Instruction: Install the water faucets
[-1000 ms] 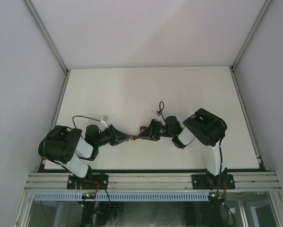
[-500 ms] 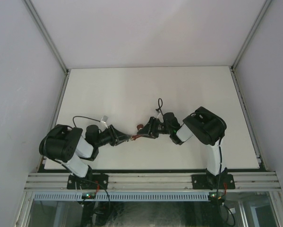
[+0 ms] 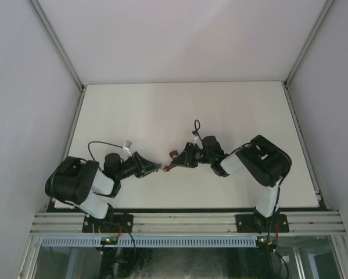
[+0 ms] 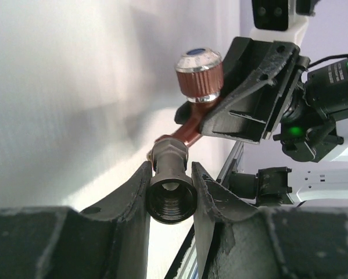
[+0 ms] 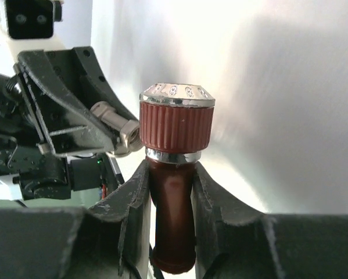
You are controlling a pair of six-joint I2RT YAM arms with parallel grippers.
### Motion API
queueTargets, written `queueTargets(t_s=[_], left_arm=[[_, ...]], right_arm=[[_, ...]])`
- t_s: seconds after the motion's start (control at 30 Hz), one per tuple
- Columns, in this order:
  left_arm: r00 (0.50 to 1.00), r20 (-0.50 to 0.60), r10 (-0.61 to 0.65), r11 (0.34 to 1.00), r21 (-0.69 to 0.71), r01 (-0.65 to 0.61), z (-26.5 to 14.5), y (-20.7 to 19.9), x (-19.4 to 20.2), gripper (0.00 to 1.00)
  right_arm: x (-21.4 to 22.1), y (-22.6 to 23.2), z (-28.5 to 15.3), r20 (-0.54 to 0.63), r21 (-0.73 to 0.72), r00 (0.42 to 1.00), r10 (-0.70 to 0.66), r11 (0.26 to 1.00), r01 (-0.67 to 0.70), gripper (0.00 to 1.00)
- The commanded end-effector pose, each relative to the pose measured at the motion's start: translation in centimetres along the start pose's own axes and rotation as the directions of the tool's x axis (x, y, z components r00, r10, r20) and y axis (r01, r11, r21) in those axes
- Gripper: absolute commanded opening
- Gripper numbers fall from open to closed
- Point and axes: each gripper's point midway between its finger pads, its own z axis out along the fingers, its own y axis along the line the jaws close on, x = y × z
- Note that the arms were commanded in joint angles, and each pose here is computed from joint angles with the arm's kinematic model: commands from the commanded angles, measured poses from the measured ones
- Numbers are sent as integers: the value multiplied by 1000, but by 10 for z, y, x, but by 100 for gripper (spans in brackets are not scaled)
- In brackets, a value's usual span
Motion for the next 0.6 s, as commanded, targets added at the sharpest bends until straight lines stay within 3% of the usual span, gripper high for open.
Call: queueTargets(t_s=[0.0,0.23,0.33,0.43,0.57], left_arm=[[993,64,99,987,121,-106,-6,-40,-13,0],[950,163,268,908,287,-306,-36,-116,-22,0],[908,191,373,851,320,-417,-54,-151,-20,0],[845,293,447,763,367,-532,-80,-190,-16,0],[804,352,479,692,413,-593,-103,-226,-10,0]], right_arm=[[-31,46,-25,176,-29,953,-248,966,257,0],[-52,112,-90,395,-31,796,-460,859,512,0],[-52,148,-123,507,-14,640,-577,737,675,0],[-46,186,-158,604,9,467,-645,592,806,0],[-31,229,-195,692,13,315,-650,447,894,0]])
